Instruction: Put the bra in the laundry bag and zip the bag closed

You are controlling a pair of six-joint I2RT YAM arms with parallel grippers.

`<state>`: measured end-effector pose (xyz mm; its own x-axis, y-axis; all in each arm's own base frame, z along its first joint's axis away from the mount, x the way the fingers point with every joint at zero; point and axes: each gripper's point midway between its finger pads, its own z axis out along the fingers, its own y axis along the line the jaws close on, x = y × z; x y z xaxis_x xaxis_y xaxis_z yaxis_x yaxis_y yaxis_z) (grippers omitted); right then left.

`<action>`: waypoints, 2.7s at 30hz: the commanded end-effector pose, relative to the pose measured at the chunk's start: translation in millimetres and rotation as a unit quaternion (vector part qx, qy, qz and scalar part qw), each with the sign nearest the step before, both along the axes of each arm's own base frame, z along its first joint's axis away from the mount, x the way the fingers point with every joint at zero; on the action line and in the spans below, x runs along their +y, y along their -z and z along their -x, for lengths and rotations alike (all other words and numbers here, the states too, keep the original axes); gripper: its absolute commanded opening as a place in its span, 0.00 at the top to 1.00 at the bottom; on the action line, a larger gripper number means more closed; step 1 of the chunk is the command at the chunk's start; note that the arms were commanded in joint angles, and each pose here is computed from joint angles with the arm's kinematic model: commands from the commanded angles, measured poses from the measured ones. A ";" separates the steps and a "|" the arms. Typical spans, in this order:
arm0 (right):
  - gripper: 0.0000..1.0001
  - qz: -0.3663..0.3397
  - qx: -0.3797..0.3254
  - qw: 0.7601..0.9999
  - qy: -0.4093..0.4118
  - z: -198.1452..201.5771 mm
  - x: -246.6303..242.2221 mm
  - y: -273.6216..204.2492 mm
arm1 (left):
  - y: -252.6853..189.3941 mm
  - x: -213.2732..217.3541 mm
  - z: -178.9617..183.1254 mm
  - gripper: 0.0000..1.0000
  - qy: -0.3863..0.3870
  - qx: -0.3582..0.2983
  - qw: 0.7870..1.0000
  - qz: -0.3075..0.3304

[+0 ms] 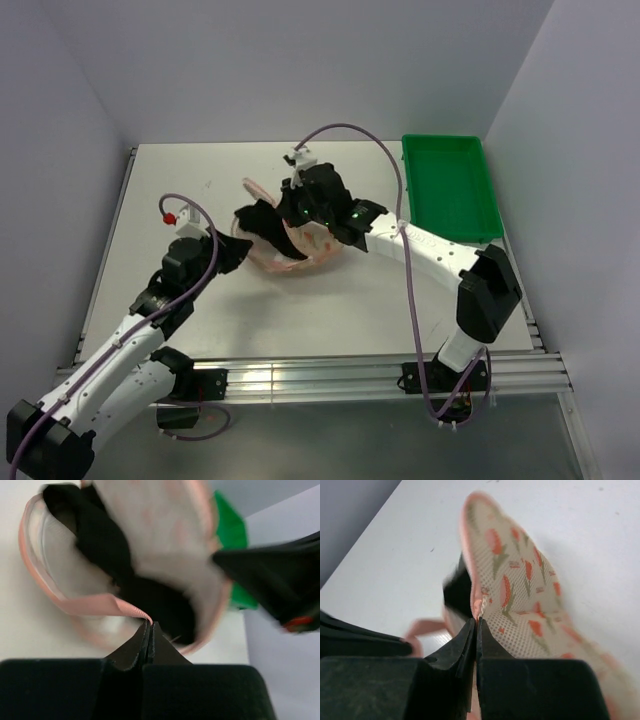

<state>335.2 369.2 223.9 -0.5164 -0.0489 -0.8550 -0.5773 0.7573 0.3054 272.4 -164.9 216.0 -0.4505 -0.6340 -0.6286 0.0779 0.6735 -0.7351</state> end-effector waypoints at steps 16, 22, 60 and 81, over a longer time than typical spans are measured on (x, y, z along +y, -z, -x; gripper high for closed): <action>0.15 0.025 0.058 0.998 0.025 46.6 -17.6 69.0 | 106.1 18.4 43.7 0.73 -0.015 0.092 0.996 0.005; 0.18 -0.113 0.129 0.973 0.154 69.4 -83.6 112.1 | 81.5 29.2 41.0 0.46 -0.022 0.061 0.997 -0.043; 1.00 -0.289 0.227 0.910 0.189 60.1 -113.8 161.3 | 130.6 -174.8 50.2 0.61 0.166 0.041 0.963 -0.210; 1.00 -0.268 0.196 0.928 0.169 77.8 -96.2 142.4 | 141.0 -180.5 45.3 0.70 0.143 0.041 0.960 -0.237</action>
